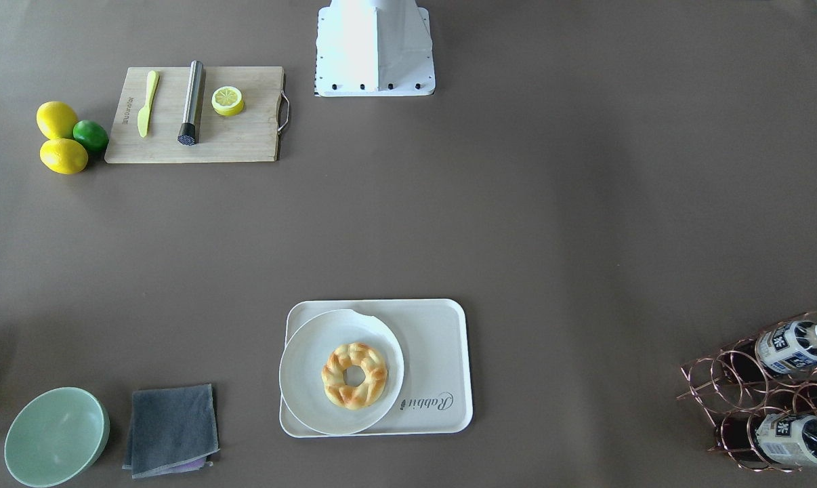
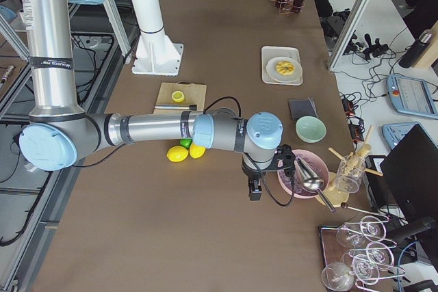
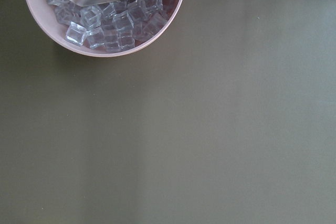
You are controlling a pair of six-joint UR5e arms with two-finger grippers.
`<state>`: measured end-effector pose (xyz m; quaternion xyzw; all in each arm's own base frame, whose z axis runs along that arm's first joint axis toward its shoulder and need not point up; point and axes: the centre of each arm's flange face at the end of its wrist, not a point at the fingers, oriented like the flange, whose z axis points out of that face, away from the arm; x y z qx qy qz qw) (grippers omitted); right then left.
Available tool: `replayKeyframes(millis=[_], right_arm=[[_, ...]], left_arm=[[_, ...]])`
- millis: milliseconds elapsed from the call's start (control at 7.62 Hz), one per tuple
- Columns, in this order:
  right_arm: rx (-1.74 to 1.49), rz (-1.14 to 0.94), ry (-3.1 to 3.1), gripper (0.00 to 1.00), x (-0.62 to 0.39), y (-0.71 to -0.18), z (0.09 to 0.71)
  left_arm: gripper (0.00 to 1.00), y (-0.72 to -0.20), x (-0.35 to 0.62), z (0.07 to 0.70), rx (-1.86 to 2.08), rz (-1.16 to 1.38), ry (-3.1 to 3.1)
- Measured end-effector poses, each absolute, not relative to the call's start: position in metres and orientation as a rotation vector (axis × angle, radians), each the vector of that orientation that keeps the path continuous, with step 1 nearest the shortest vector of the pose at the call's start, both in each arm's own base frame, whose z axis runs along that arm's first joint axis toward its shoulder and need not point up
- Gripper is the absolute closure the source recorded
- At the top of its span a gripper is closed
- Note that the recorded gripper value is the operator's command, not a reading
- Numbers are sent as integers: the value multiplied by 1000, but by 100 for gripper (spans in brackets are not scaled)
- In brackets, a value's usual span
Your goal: Place tea on tray
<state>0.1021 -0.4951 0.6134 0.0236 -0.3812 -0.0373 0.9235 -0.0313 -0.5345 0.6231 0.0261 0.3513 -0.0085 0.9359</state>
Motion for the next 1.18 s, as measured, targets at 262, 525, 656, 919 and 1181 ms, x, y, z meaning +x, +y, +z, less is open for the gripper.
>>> replayKeyframes(millis=[262, 525, 656, 919, 1181], right_arm=[[48, -76, -782, 0, 102, -495, 614], [48, -76, -782, 0, 102, -494, 614], [47, -76, -783, 0, 102, -494, 614], [46, -75, -784, 0, 102, -493, 615], [47, -75, -785, 0, 102, -492, 614]], left_arm=[[2, -534, -32, 624, 51, -18, 716], [2, -532, -32, 626, 49, -19, 715], [2, -532, -32, 626, 50, -19, 715], [2, -534, -31, 618, 65, -12, 718], [2, -537, -31, 619, 66, -12, 713]])
